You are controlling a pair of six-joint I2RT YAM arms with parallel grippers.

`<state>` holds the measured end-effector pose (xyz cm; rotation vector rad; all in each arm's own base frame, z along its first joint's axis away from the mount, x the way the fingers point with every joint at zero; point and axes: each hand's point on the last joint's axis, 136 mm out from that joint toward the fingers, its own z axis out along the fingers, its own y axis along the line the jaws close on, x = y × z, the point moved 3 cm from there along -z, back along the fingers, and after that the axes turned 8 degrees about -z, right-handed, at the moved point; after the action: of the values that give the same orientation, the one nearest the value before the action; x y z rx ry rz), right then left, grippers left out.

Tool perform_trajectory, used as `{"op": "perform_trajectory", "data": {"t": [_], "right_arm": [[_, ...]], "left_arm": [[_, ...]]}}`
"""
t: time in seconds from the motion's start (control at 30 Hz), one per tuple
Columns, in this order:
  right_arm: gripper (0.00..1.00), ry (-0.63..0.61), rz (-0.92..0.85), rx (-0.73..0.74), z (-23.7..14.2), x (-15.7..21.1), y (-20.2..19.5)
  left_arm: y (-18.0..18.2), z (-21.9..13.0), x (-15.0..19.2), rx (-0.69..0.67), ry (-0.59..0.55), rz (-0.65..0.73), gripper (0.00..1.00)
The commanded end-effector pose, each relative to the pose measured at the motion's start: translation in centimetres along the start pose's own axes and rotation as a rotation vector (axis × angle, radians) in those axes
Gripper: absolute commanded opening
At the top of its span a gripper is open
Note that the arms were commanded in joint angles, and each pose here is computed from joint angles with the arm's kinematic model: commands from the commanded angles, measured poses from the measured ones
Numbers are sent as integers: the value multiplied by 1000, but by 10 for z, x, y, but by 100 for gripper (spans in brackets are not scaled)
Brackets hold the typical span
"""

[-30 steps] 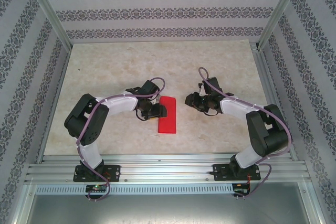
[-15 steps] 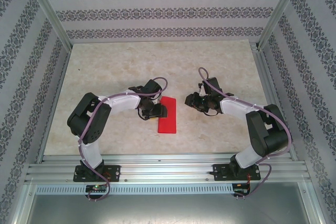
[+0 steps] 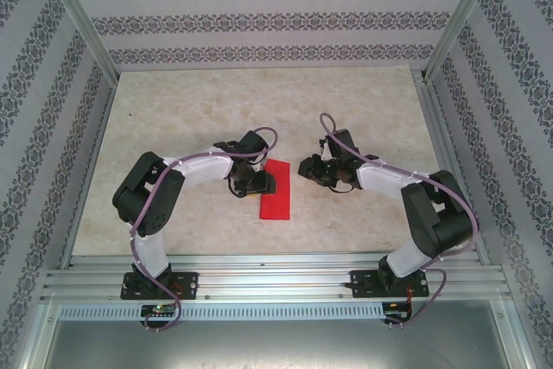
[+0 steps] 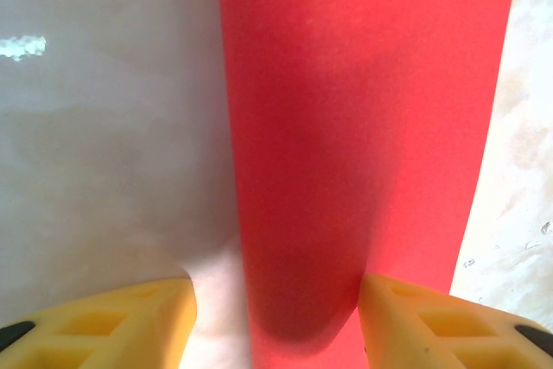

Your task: Fold a paper plane with a square sheet of paper (fold left side to right side)

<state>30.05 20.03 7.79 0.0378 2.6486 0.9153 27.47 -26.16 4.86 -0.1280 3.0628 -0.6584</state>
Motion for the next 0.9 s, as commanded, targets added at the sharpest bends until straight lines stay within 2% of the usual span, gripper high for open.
{"op": "perform_trajectory", "data": {"t": [0.0, 0.2, 0.5, 0.7, 0.87], "right_arm": [[30, 23, 12, -44, 12, 6, 13], [21, 82, 19, -66, 33, 22, 27], [16, 128, 27, -43, 51, 32, 27], [14, 184, 39, 72, 55, 43, 7], [12, 241, 50, 145, 58, 56, -9]], "left_arm": [[8, 34, 8, -40, 28, 48, 56], [9, 35, 8, -46, 30, 51, 56], [8, 36, 9, -46, 31, 52, 56], [8, 34, 9, -43, 24, 50, 56], [1, 15, 3, -28, -14, 60, 57]]}}
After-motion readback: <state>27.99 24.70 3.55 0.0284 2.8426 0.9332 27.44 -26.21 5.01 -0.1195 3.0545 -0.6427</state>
